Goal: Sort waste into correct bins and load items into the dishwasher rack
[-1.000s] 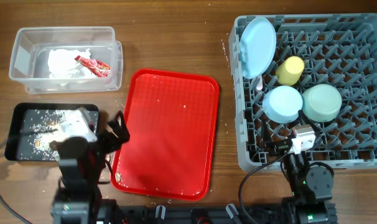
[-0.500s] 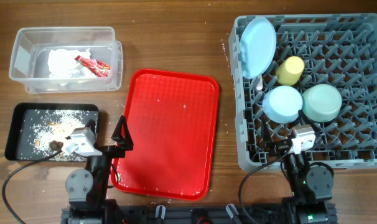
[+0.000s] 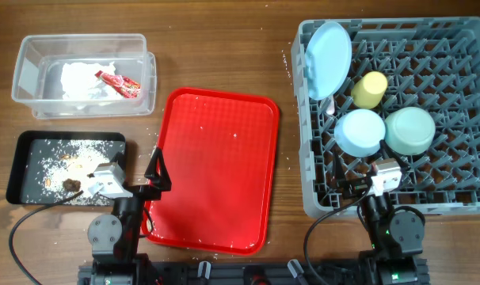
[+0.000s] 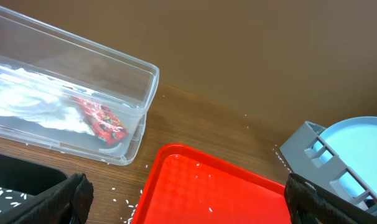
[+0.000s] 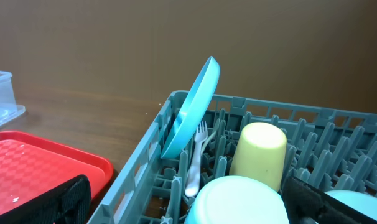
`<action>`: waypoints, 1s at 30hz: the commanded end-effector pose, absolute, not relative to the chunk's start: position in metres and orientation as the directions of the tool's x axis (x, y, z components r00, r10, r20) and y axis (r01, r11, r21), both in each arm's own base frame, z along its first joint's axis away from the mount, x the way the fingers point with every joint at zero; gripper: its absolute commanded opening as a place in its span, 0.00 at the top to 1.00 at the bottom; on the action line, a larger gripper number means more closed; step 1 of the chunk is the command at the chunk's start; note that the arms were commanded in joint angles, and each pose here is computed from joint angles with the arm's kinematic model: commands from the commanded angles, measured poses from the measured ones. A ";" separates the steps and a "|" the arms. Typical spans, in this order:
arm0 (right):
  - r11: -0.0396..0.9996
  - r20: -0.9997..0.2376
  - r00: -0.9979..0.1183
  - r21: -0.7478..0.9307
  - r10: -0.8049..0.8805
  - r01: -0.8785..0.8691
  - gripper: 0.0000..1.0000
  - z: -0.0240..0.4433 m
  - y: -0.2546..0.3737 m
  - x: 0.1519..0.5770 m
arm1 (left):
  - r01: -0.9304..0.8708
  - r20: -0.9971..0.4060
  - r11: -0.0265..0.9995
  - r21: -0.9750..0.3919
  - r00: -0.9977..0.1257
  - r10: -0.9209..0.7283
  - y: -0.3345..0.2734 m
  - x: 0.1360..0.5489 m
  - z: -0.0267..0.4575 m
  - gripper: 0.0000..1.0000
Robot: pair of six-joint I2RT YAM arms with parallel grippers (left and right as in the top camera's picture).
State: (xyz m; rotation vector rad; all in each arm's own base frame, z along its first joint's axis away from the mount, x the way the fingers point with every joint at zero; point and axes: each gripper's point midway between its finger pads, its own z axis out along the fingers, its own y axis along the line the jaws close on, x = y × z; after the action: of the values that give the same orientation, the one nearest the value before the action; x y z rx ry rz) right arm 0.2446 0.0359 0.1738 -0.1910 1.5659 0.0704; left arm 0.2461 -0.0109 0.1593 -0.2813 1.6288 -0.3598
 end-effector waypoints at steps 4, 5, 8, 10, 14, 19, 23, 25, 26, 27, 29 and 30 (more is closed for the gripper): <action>0.983 -0.996 0.017 -0.086 -0.085 -0.160 0.00 0.176 0.035 0.244 | 0.036 -0.929 0.931 -0.364 -0.089 -0.360 -0.012 0.246 0.158 0.00; 0.983 -0.996 0.017 -0.086 -0.085 -0.160 0.00 0.176 0.035 0.244 | 0.037 -0.932 0.934 -0.354 -0.089 -0.350 -0.011 0.246 0.158 0.00; 0.983 -0.996 0.017 -0.086 -0.085 -0.160 0.00 0.176 0.035 0.244 | 0.037 -0.932 0.934 -0.355 -0.089 -0.351 -0.012 0.246 0.158 0.00; 0.983 -0.996 0.017 -0.086 -0.085 -0.160 0.00 0.176 0.035 0.244 | 0.037 -0.932 0.934 -0.355 -0.088 -0.351 -0.012 0.246 0.158 0.00; 0.983 -0.996 0.017 -0.086 -0.085 -0.160 0.00 0.176 0.035 0.244 | 0.037 -0.932 0.934 -0.355 -0.088 -0.351 -0.012 0.246 0.158 0.00; 0.983 -0.996 0.017 -0.086 -0.085 -0.160 0.01 0.176 0.035 0.244 | 0.037 -0.932 0.934 -0.355 -0.088 -0.351 -0.012 0.246 0.158 0.00; 0.983 -0.996 0.017 -0.086 -0.084 -0.160 0.00 0.176 0.035 0.244 | 0.037 -0.932 0.934 -0.355 -0.088 -0.351 -0.012 0.246 0.158 0.00; 0.983 -0.996 0.017 -0.086 -0.085 -0.160 0.00 0.176 0.035 0.244 | 0.037 -0.932 0.934 -0.355 -0.088 -0.351 -0.012 0.246 0.158 0.00; 0.983 -0.996 0.017 -0.086 -0.085 -0.160 0.00 0.176 0.035 0.244 | 0.037 -0.932 0.934 -0.355 -0.088 -0.351 -0.012 0.246 0.158 0.00; 0.983 -0.996 0.017 -0.086 -0.085 -0.160 0.00 0.176 0.035 0.244 | 0.037 -0.932 0.934 -0.355 -0.088 -0.351 -0.012 0.246 0.158 0.00; 0.983 -0.996 0.017 -0.086 -0.085 -0.160 0.00 0.176 0.035 0.244 | 0.037 -0.932 0.934 -0.355 -0.088 -0.351 -0.012 0.246 0.158 0.00; 0.983 -0.996 0.017 -0.086 -0.085 -0.160 0.00 0.176 0.035 0.244 | 0.037 -0.932 0.934 -0.355 -0.088 -0.351 -0.012 0.246 0.158 0.00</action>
State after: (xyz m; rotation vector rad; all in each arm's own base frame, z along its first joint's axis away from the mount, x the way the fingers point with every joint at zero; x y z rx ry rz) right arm 0.2446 0.0359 0.1738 -0.1910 1.5659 0.0704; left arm 0.2461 -0.0109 0.1592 -0.2655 1.6304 -0.3447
